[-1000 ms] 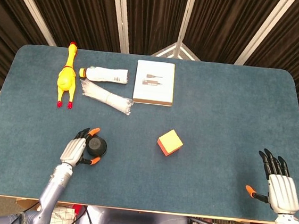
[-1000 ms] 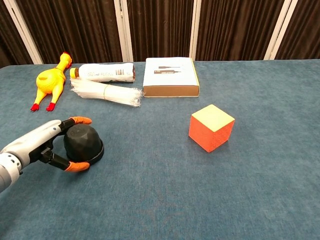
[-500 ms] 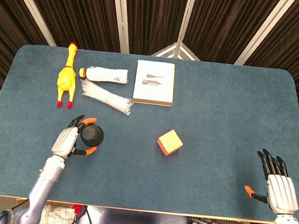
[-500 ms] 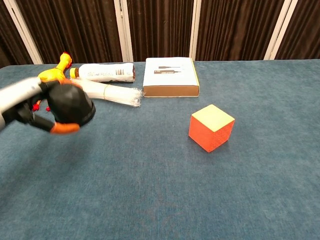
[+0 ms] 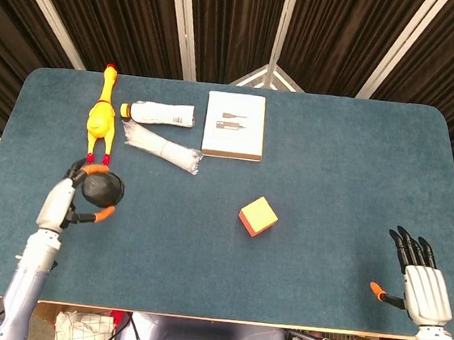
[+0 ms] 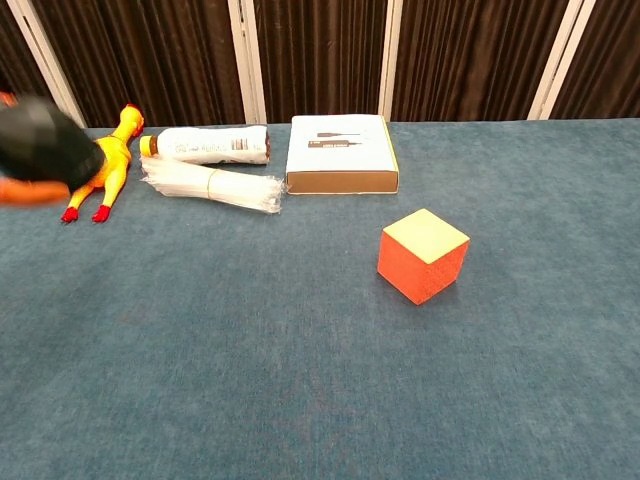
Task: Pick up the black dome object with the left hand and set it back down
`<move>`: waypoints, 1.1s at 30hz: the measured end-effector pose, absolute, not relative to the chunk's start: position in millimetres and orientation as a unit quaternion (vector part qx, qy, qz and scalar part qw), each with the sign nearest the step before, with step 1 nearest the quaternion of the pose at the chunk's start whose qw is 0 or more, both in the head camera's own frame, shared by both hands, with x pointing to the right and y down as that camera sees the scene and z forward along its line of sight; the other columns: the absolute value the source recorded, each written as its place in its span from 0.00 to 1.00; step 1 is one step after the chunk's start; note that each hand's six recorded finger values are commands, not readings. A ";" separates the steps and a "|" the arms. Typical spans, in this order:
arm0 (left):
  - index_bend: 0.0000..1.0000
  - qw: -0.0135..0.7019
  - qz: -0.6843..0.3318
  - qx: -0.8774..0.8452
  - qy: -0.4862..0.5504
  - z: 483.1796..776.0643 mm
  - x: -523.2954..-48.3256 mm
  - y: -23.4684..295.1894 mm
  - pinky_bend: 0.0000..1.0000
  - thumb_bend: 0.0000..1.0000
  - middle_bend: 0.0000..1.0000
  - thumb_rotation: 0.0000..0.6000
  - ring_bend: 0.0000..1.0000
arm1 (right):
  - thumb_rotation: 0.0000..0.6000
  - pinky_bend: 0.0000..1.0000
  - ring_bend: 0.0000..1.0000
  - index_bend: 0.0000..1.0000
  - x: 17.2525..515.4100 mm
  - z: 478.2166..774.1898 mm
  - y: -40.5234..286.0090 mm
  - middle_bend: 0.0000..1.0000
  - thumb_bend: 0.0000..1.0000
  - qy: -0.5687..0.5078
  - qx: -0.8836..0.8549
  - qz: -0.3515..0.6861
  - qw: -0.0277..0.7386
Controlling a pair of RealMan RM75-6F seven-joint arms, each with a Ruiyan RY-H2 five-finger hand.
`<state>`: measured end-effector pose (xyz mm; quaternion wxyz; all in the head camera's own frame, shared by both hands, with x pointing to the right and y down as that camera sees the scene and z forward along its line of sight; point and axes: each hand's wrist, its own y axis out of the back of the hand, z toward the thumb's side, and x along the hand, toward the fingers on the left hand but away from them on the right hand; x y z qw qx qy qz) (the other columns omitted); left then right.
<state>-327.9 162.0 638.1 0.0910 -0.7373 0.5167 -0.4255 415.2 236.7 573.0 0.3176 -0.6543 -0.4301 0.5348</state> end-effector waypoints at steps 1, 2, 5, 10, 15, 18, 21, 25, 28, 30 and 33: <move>0.28 0.090 -0.438 -0.741 0.501 647.4 -327.4 166.2 0.00 0.59 0.43 1.00 0.00 | 1.00 0.00 0.12 0.02 414.7 573.1 236.8 0.03 0.19 -0.429 -0.655 0.535 0.318; 0.28 0.089 -0.449 -0.744 0.487 655.7 -325.9 169.5 0.00 0.59 0.43 1.00 0.00 | 1.00 0.00 0.12 0.02 414.8 573.4 237.2 0.03 0.19 -0.429 -0.655 0.535 0.317; 0.29 0.095 -0.455 -0.750 0.471 663.4 -320.5 168.2 0.00 0.59 0.43 1.00 0.00 | 1.00 0.00 0.12 0.02 415.4 574.4 237.9 0.03 0.19 -0.427 -0.655 0.537 0.317; 0.29 0.131 -0.387 -0.752 0.517 612.6 -302.4 137.6 0.00 0.59 0.43 1.00 0.00 | 1.00 0.00 0.12 0.02 414.4 578.0 238.9 0.03 0.19 -0.422 -0.656 0.540 0.316; 0.31 0.169 -0.313 -0.730 0.583 532.0 -314.0 116.4 0.00 0.59 0.43 1.00 0.00 | 1.00 0.00 0.12 0.02 413.5 577.1 239.6 0.03 0.19 -0.424 -0.657 0.538 0.316; 0.31 0.163 -0.306 -0.716 0.606 516.8 -333.4 120.7 0.00 0.59 0.43 1.00 0.00 | 1.00 0.00 0.12 0.02 412.7 575.9 238.9 0.03 0.19 -0.425 -0.658 0.535 0.317; 0.31 0.139 -0.330 -0.718 0.597 540.8 -343.8 133.9 0.00 0.59 0.42 1.00 0.00 | 1.00 0.00 0.12 0.02 413.3 575.4 237.7 0.03 0.19 -0.428 -0.657 0.535 0.316; 0.31 0.104 -0.392 -0.724 0.558 603.2 -355.1 155.3 0.00 0.59 0.41 1.00 0.00 | 1.00 0.00 0.12 0.02 415.2 576.6 237.8 0.03 0.19 -0.427 -0.655 0.538 0.314; 0.31 0.086 -0.424 -0.727 0.533 646.3 -356.0 164.9 0.00 0.59 0.41 1.00 0.00 | 1.00 0.00 0.12 0.02 416.2 577.8 237.1 0.03 0.19 -0.427 -0.655 0.540 0.313; 0.31 0.095 -0.429 -0.726 0.529 656.4 -356.2 161.3 0.00 0.59 0.42 1.00 0.00 | 1.00 0.00 0.12 0.02 417.1 577.8 237.0 0.03 0.19 -0.426 -0.654 0.541 0.314; 0.32 0.125 -0.414 -0.722 0.540 644.0 -356.2 145.1 0.00 0.59 0.42 1.00 0.00 | 1.00 0.00 0.12 0.02 417.6 577.2 238.6 0.03 0.19 -0.427 -0.653 0.542 0.313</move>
